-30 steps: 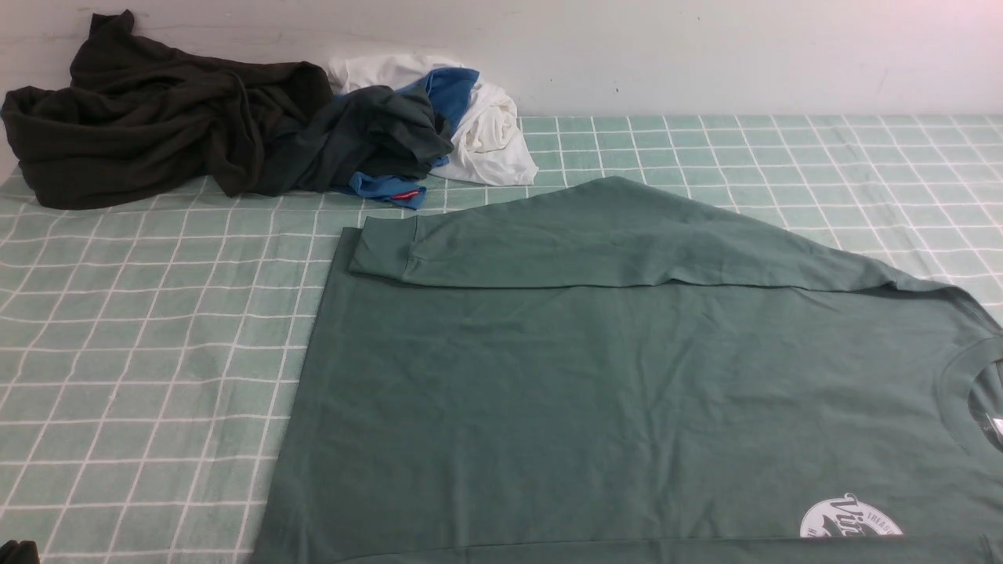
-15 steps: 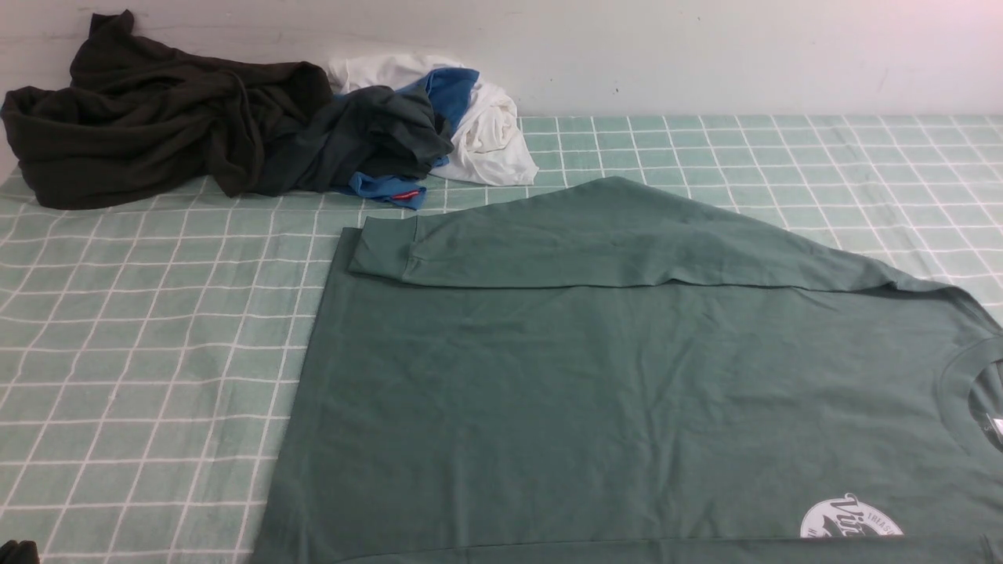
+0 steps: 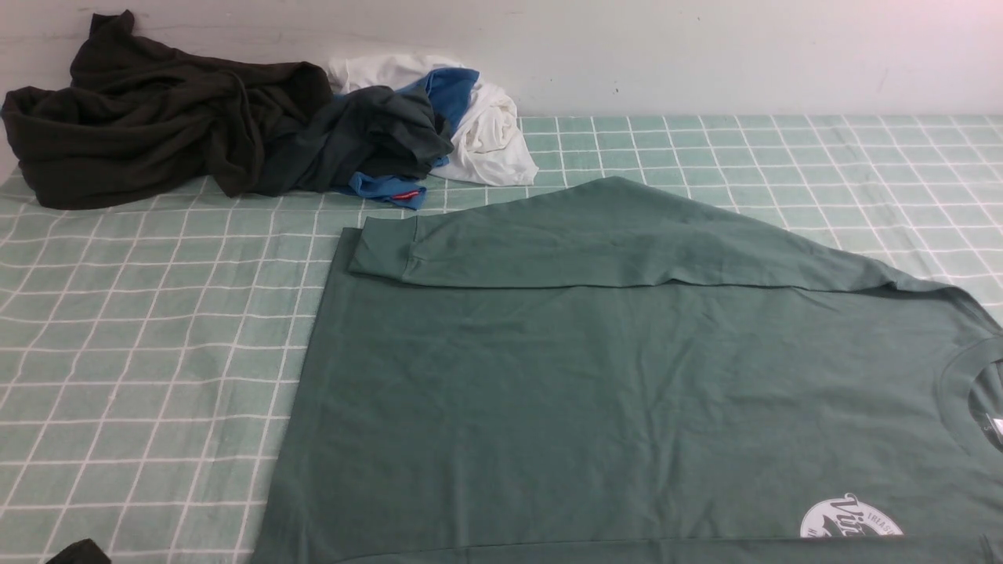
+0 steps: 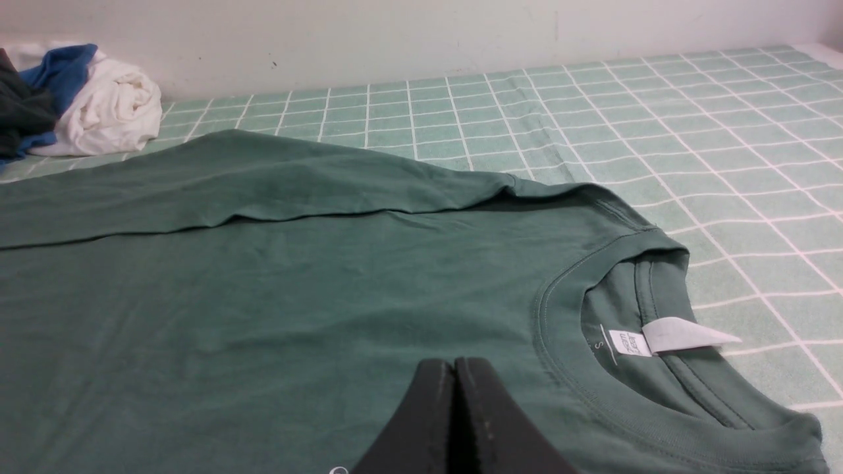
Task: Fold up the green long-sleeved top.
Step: Use the left arm to clamp the cuff closest to it
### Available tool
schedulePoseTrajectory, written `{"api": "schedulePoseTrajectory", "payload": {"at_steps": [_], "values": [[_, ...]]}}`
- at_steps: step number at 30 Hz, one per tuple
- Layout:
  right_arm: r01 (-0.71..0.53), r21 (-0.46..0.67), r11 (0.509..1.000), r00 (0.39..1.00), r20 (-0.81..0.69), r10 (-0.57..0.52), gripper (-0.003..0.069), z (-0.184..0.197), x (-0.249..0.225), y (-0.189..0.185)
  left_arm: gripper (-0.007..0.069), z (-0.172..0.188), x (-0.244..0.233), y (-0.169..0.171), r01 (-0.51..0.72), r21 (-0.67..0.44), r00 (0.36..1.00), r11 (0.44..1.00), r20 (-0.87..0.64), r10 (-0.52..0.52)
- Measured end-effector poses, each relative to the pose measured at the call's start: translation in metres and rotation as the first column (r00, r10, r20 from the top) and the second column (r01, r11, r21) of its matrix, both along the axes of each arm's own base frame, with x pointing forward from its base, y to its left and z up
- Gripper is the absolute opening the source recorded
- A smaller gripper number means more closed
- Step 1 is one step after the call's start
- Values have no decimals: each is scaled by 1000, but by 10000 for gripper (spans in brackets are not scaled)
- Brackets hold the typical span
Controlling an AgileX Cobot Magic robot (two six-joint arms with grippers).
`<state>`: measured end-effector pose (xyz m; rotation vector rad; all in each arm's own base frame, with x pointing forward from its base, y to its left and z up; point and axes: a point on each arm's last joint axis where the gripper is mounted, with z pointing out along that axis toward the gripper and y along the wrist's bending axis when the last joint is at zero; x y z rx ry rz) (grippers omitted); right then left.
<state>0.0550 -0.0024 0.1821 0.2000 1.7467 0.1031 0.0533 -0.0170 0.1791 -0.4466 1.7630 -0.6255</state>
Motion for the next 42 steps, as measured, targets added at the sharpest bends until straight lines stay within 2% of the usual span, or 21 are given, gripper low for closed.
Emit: {"api": "schedulePoseTrajectory", "payload": {"at_steps": [1, 4, 6, 8, 10, 12, 14, 15, 18, 20, 22, 23, 25, 30, 32, 33, 36, 37, 38, 41, 42], "values": [[-1, 31, 1000, 1000, 1, 1, -14, 0, 0, 1, -3, 1, 0, -1, 1, -63, 1000, 998, -1, -1], [-6, 283, 959, 1000, 7, 4, -14, 0, 0, 5, -3, 6, 0, -5, 9, -282, 1000, 959, 3, -8], [-7, 477, 879, 1000, 7, 4, -14, 1, 0, 9, -3, 8, 0, -6, 9, -337, 1000, 941, 10, -6], [-9, 676, 737, 1000, 1, 11, -14, 2, 0, 13, -3, 10, 0, -5, 1, -381, 1000, 924, 23, 9], [-16, 791, 612, 1000, 11, 11, -14, 5, 0, 16, -3, 11, 1, -4, -2, -396, 999, 918, 34, 17], [-23, 845, 534, 1000, 20, 10, -14, 7, 0, 17, -3, 11, 1, -5, 3, -382, 999, 924, 42, 14], [-27, 860, 510, 1000, 24, 13, -14, 8, 0, 18, -3, 11, 0, -5, 23, -305, 998, 952, 59, -6], [-28, 859, 512, 1000, 25, 13, -14, 8, 0, 17, -3, 11, 0, -5, 25, -297, 998, 955, 62, -7], [-38, 836, 547, 999, 34, 17, -14, 8, 0, 17, -3, 25, -3, -10, 103, -129, 989, 986, 117, -88], [-54, 782, 621, 999, 44, 31, -14, 8, 0, 17, -3, 46, -7, -14, 153, -14, 975, 988, 166, -148], [-86, 682, 726, 996, 52, 70, -14, 10, -1, 19, -3, 63, -7, -18, 213, 83, 964, 974, 146, -223], [-122, 596, 794, 992, 73, 98, -14, 18, -2, 20, -3, 72, -4, -20, 248, 137, 960, 959, 98, -262], [-157, 496, 854, 987, 114, 115, -14, 38, -3, 20, -3, 85, 4, -22, 309, 219, 949, 925, -6, -316], [-180, 247, 952, 984, 62, 170, -14, 102, 14, 19, -3, 126, 40, -19, 506, 410, 856, 759, -345, -385], [-215, 137, 967, 975, -28, 221, -14, 128, 30, 21, -3, 138, 58, -15, 603, 434, 779, 670, -504, -374], [-219, 137, 966, 972, -51, 227, -14, 126, 32, 21, -3, 140, 60, -16, 613, 427, 770, 665, -513, -380], [-362, -11, 932, 895, -285, 344, -14, 157, 59, 28, 0, 144, 88, -20, 764, 418, 612, 492, -710, -348], [-401, -20, 916, 861, -351, 369, -14, 158, 65, 31, 1, 142, 92, -22, 784, 416, 588, 461, -735, -336], [-472, -25, 881, 786, -464, 408, -14, 158, 73, 36, 13, 136, 99, -31, 829, 399, 531, 393, -783, -325], [-592, 13, 806, 593, -670, 447, -14, 144, 80, 49, 49, 121, 105, -53, 895, 355, 429, 270, -852, -300], [-594, 13, 805, 586, -678, 444, -14, 144, 80, 48, 53, 120, 105, -55, 900, 350, 420, 260, -856, -301]]}}
